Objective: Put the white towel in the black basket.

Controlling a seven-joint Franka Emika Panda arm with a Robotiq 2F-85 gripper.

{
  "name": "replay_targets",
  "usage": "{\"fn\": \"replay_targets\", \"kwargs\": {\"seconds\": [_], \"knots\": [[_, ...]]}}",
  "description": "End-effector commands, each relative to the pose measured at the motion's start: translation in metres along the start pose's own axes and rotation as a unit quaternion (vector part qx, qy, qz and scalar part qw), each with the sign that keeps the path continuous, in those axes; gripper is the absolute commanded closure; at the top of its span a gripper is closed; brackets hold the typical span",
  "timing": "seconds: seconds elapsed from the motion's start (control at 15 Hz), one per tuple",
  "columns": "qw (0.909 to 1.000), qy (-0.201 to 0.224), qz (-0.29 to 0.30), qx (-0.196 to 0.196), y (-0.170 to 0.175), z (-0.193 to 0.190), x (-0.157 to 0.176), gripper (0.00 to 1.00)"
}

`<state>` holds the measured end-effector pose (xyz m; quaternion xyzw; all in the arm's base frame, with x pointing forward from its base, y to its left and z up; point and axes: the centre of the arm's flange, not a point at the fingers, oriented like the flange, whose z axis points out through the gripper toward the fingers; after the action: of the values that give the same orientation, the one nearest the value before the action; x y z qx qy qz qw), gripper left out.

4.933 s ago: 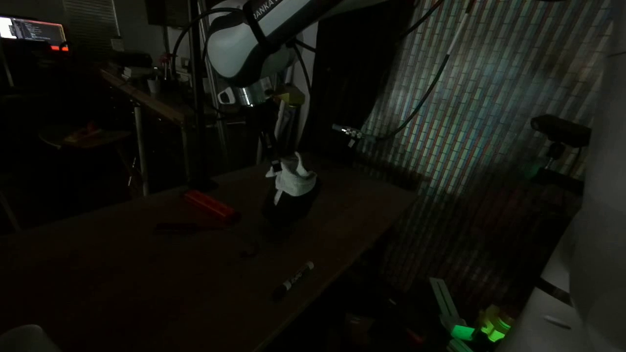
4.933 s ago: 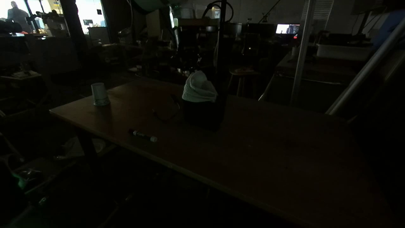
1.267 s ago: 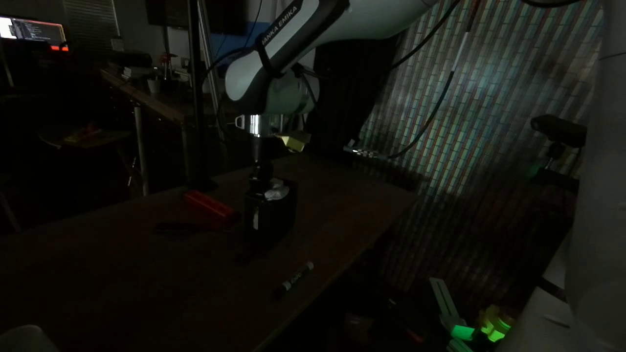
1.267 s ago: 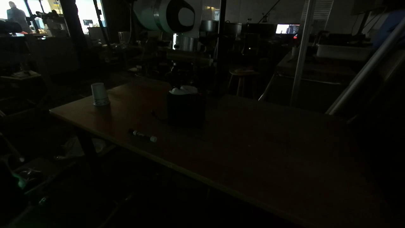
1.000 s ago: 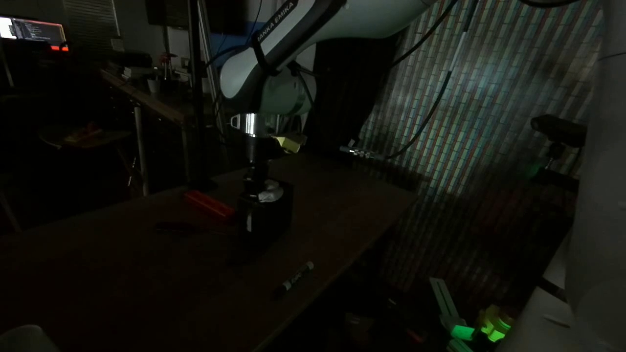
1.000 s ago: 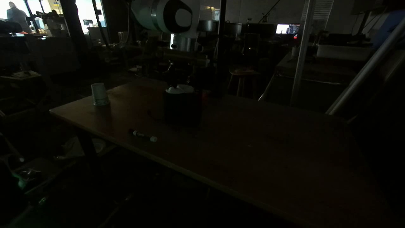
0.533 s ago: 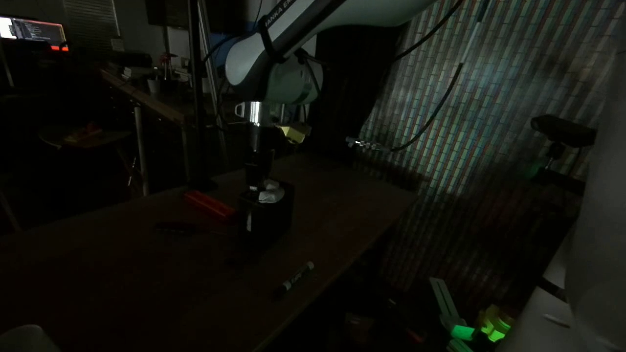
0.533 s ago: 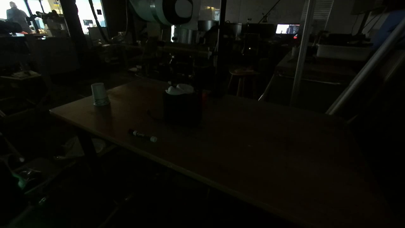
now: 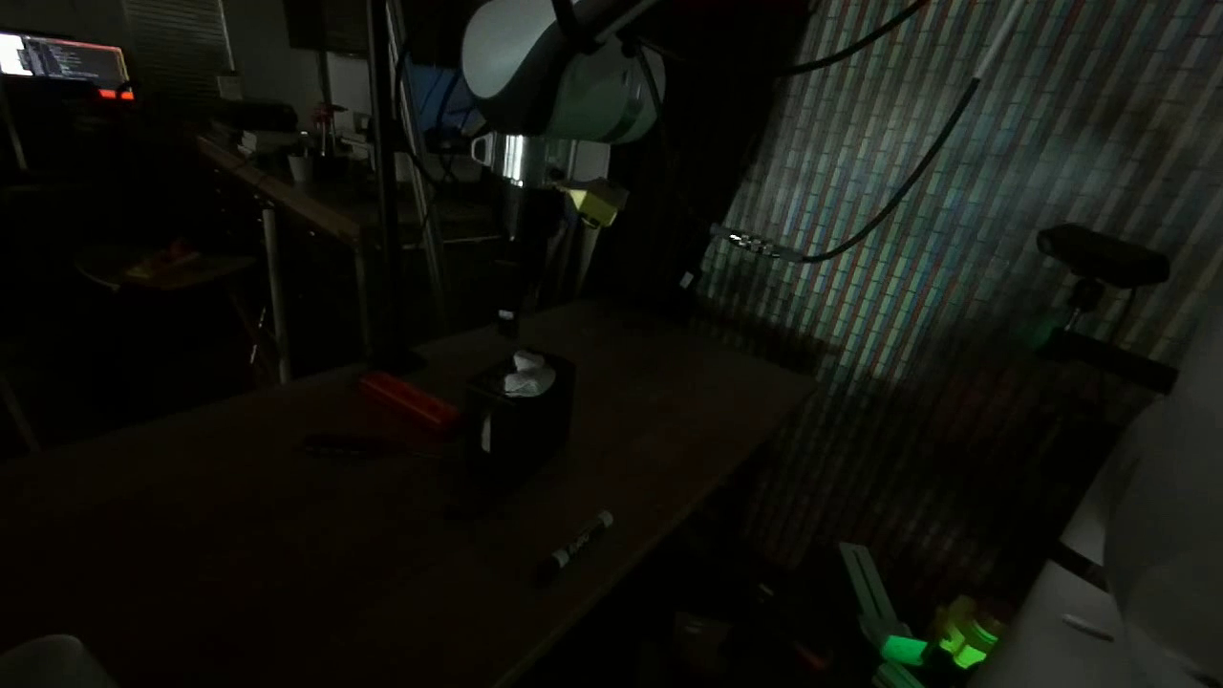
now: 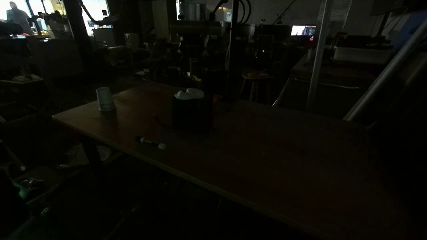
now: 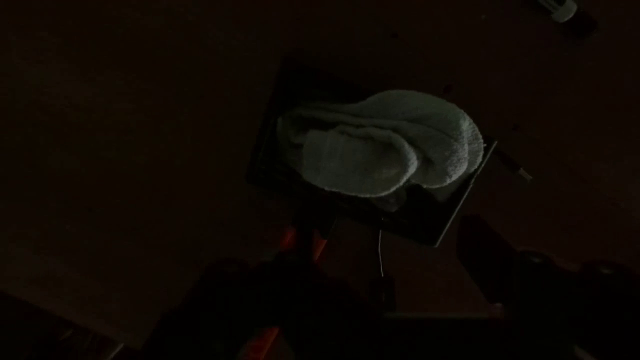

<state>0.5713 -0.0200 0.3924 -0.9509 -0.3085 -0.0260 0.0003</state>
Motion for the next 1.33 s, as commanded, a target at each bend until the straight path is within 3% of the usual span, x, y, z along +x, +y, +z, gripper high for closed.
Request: {"fn": "replay_targets", "kwargs": {"seconds": [0.0,0.4,1.27], "knots": [[0.9999,-0.008,0.004,-0.015,-0.017,-0.007,-0.006,0.55],[0.9996,-0.025,0.009,-0.013,-0.018,0.014,0.003,0.99],[0.9980,-0.050,0.032,0.022,0.003,0.090,0.004,1.00]]}}
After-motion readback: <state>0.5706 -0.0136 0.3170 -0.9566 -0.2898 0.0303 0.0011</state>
